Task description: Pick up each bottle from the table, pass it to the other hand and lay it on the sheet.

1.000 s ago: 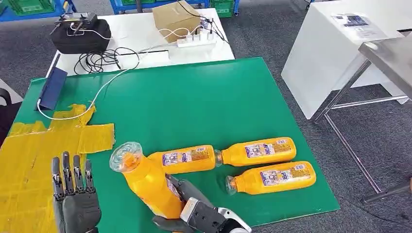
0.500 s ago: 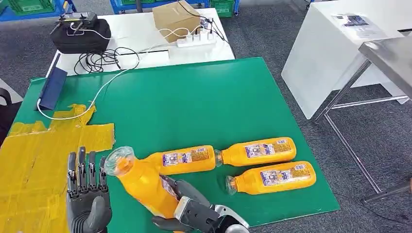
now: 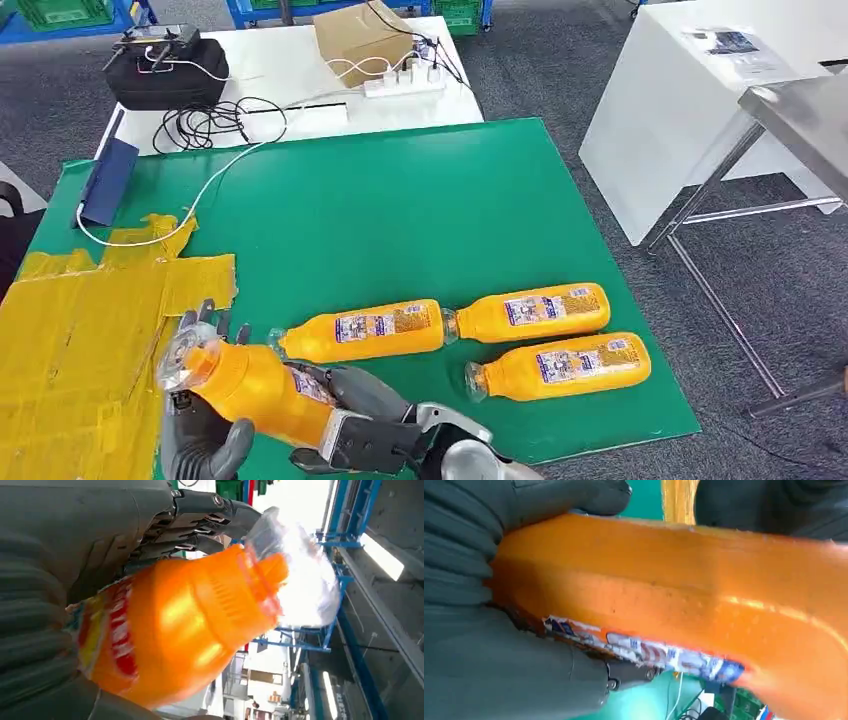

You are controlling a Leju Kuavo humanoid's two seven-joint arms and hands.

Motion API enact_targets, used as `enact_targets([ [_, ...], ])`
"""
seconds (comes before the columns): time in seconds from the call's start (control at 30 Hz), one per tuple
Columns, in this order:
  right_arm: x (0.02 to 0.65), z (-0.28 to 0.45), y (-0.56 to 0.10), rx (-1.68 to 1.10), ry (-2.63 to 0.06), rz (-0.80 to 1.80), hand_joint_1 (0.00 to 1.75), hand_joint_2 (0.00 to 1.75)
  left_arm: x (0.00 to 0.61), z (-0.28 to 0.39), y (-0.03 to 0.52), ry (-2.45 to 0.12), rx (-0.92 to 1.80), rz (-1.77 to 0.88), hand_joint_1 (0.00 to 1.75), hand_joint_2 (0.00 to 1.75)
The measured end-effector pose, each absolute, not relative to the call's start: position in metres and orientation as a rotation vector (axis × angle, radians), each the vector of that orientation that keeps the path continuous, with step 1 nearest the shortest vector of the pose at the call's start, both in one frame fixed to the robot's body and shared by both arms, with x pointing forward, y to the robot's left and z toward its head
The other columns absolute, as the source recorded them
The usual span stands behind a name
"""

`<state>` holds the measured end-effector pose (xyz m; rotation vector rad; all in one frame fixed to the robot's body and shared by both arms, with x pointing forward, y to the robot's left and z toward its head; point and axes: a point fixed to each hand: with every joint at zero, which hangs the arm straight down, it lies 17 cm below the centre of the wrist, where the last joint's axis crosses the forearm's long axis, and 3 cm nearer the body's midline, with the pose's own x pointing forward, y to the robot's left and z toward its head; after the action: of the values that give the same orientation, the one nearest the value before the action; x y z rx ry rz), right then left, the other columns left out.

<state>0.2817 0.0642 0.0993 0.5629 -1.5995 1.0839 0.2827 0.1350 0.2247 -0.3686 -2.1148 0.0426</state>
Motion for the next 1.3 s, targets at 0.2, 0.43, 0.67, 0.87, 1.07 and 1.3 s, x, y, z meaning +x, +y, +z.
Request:
enact_targets([
  [0.2,0.281,0.096,0.069,0.562,-1.588,1.136,1.75,1.75,0.283,0.223,0.134,-2.115,-0.365,0.014,0.00,1.75],
  [0.43,0.279,0.085,0.070,0.555,-1.562,1.174,1.75,1.75,0.284,0.218,0.133,-2.105,-0.366,-0.004,1.75,1.75],
  [0.67,0.279,0.073,0.070,0.538,-1.539,1.214,1.75,1.75,0.284,0.213,0.133,-2.092,-0.387,0.008,1.75,1.75],
  [0.87,0.281,0.053,0.068,0.497,-1.482,1.327,1.75,1.75,0.285,0.205,0.131,-2.069,-0.386,-0.002,1.75,1.75],
  [1.07,0.286,0.033,0.064,0.455,-1.411,1.442,1.75,1.75,0.288,0.193,0.130,-2.032,-0.363,-0.030,1.75,1.75],
  [1.3,0.289,0.020,0.057,0.426,-1.369,1.503,1.75,1.75,0.290,0.183,0.128,-2.011,-0.330,-0.070,0.24,1.75],
])
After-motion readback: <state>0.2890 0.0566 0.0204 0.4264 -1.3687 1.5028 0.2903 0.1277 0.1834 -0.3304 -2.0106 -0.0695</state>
